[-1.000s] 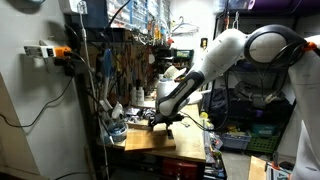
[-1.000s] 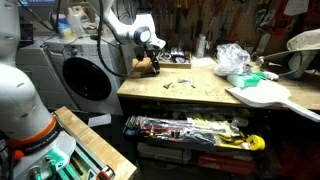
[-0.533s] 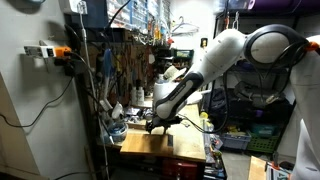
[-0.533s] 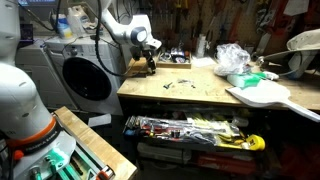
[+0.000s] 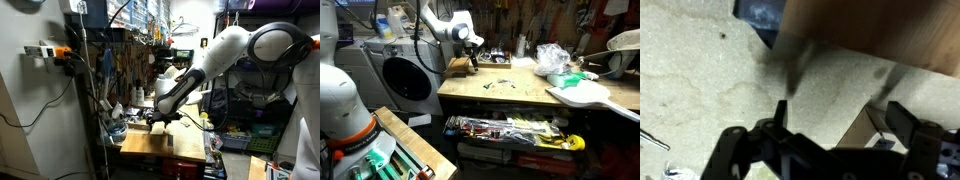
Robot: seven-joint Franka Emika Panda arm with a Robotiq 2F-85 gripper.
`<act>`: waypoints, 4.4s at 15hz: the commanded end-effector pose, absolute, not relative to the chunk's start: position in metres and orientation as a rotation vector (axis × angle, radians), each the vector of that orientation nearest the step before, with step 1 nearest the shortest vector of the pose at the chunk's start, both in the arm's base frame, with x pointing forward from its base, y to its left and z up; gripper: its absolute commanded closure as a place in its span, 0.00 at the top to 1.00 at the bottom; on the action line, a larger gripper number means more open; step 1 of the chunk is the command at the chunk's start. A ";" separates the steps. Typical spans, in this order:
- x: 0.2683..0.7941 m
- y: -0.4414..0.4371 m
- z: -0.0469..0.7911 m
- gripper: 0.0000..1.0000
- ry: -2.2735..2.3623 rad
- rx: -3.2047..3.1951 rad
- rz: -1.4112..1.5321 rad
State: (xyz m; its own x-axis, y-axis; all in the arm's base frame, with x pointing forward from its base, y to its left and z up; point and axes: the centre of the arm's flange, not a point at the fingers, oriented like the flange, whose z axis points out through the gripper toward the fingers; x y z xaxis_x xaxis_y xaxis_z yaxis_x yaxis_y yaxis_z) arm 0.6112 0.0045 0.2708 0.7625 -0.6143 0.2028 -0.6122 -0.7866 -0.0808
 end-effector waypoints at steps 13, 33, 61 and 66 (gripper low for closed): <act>0.534 0.092 0.331 1.00 0.295 -3.296 -0.807; 0.530 0.235 0.290 1.00 -0.363 -3.689 -0.379; 0.540 0.314 0.168 1.00 -0.976 -4.294 -0.137; 0.544 0.318 0.164 1.00 -0.973 -4.423 -0.171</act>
